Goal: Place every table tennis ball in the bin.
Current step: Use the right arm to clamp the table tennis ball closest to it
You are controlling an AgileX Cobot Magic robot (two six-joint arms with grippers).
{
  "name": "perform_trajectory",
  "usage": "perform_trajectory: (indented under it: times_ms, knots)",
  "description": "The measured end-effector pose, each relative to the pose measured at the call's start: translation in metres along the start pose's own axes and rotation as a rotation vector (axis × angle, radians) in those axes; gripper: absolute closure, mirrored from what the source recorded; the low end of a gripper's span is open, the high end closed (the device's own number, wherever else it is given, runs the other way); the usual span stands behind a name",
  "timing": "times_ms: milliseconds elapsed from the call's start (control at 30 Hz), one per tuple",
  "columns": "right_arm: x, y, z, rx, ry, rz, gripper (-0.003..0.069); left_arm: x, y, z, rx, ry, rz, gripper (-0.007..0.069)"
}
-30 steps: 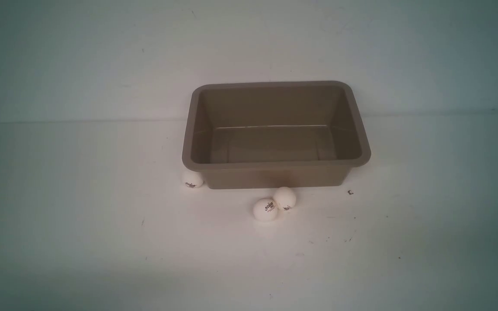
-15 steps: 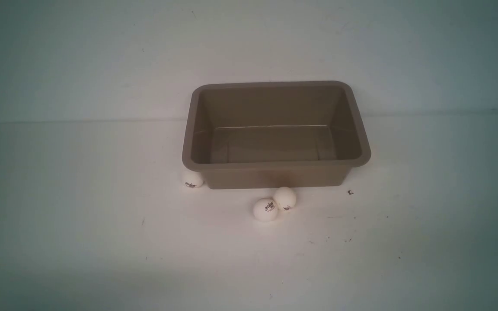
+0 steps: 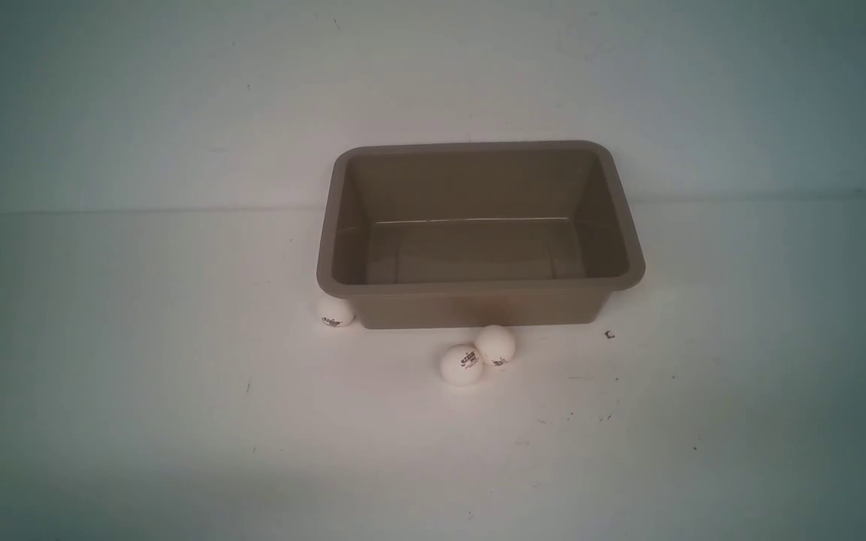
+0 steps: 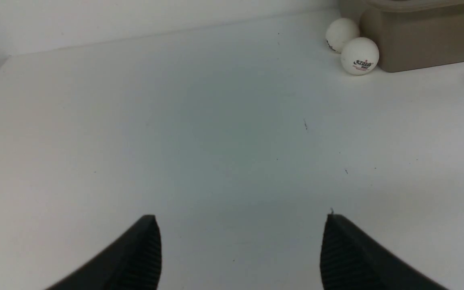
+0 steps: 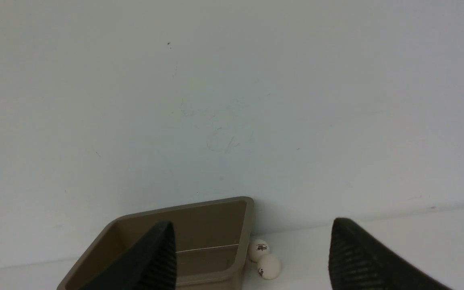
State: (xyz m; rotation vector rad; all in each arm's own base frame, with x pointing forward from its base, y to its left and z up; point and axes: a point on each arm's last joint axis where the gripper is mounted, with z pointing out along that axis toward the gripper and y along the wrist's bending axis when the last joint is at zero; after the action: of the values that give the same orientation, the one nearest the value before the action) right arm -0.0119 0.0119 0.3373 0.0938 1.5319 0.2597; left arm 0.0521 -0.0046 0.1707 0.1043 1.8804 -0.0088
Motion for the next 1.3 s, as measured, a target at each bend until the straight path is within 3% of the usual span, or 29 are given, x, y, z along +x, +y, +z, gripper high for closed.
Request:
perform_trajectory:
  times_ms: [367, 667, 900, 1000, 1133, 1300]
  knots:
    - [0.007, 0.000, 0.000, 0.004, 0.074, 0.000, 0.0197, -0.001, -0.001, 0.000, 0.009, -0.010, -0.019, 0.0147]
    - [0.009, -0.001, 0.000, 0.005, 0.101, -0.025, 0.0197, -0.013, -0.006, -0.001, 0.099, -0.140, -0.365, 0.0147]
    - [0.009, -0.001, 0.000, 0.003, 0.104, -0.060, 0.0197, -0.023, -0.004, -0.003, 0.112, -0.245, -0.538, 0.0147]
    - [0.009, -0.001, 0.000, 0.002, 0.105, -0.078, 0.0197, -0.029, -0.005, -0.006, 0.125, -0.252, -0.497, 0.0147]
    - [0.008, 0.001, 0.000, -0.010, 0.089, -0.088, 0.0197, -0.066, -0.009, -0.027, 0.175, -0.315, -0.371, 0.0147]
    - [0.008, 0.003, 0.000, -0.041, 0.085, -0.115, 0.0197, -0.095, -0.015, -0.038, 0.244, -0.240, -0.274, 0.0147]
